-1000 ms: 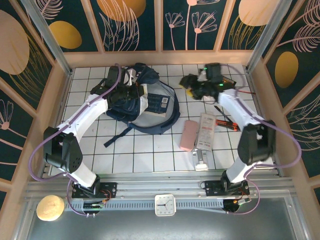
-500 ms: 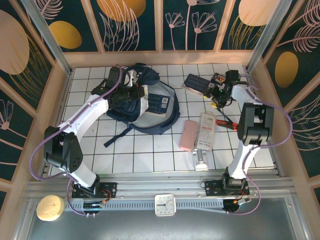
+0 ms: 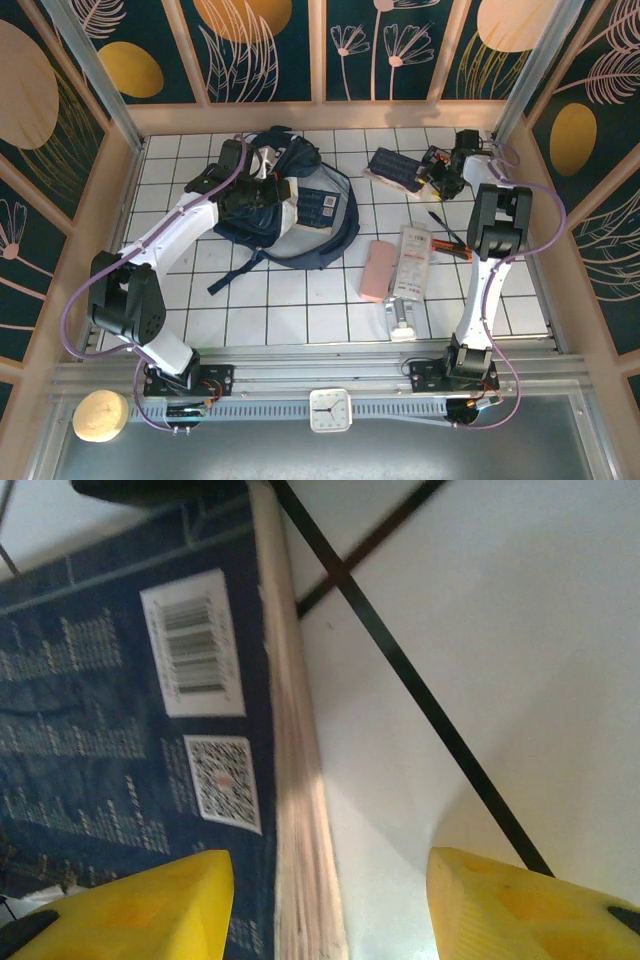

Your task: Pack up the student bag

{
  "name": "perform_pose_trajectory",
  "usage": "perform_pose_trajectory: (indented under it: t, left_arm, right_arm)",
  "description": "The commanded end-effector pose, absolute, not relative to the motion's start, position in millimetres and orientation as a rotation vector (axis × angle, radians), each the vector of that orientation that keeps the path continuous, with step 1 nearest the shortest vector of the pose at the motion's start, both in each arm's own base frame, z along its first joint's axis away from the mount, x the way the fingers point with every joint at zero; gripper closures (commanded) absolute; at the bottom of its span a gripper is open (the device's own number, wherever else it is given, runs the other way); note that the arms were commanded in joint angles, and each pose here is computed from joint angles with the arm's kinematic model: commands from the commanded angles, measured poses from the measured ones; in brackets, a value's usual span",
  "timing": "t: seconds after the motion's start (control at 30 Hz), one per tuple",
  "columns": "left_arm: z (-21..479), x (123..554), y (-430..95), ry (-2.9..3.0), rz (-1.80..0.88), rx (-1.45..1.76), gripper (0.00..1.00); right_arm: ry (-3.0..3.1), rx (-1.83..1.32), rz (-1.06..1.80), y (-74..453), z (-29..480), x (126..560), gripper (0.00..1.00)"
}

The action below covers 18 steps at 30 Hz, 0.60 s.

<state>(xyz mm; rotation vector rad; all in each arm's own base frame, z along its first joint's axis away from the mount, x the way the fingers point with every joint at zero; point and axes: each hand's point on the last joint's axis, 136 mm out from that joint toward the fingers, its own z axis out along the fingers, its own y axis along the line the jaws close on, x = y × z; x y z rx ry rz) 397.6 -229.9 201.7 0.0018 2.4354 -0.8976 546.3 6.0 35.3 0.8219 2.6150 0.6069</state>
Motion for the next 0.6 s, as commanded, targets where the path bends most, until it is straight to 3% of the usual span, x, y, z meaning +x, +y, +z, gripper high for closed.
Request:
perform_pose_trajectory:
  t: [0.0, 0.2, 0.33, 0.43, 0.57]
  left_arm:
    - [202.3, 395.6, -235.2, 2.432, -0.930, 0.038, 1.00]
    - [203.6, 397.9, -236.4, 2.431, -0.929, 0.051, 1.00]
    - [202.4, 397.0, -235.6, 2.435, -0.924, 0.052, 1.00]
    - [202.5, 395.4, -234.2, 2.434, -0.917, 0.051, 1.00]
    - [202.9, 393.2, -231.9, 2.433, -0.905, 0.048, 1.00]
  right_arm:
    - [2.613, 0.815, 0.613, 12.3, 26.9, 558.0, 0.47]
    - [2.672, 0.777, 0.602, 28.4, 8.8, 560.9, 0.57]
    - [2.713, 0.758, 0.569, 38.4, -3.3, 558.0, 0.75]
    - [2.726, 0.747, 0.535, 40.6, -5.6, 555.2, 1.00]
    - [2.709, 0.706, 0.541, 46.2, 8.1, 553.0, 1.00]
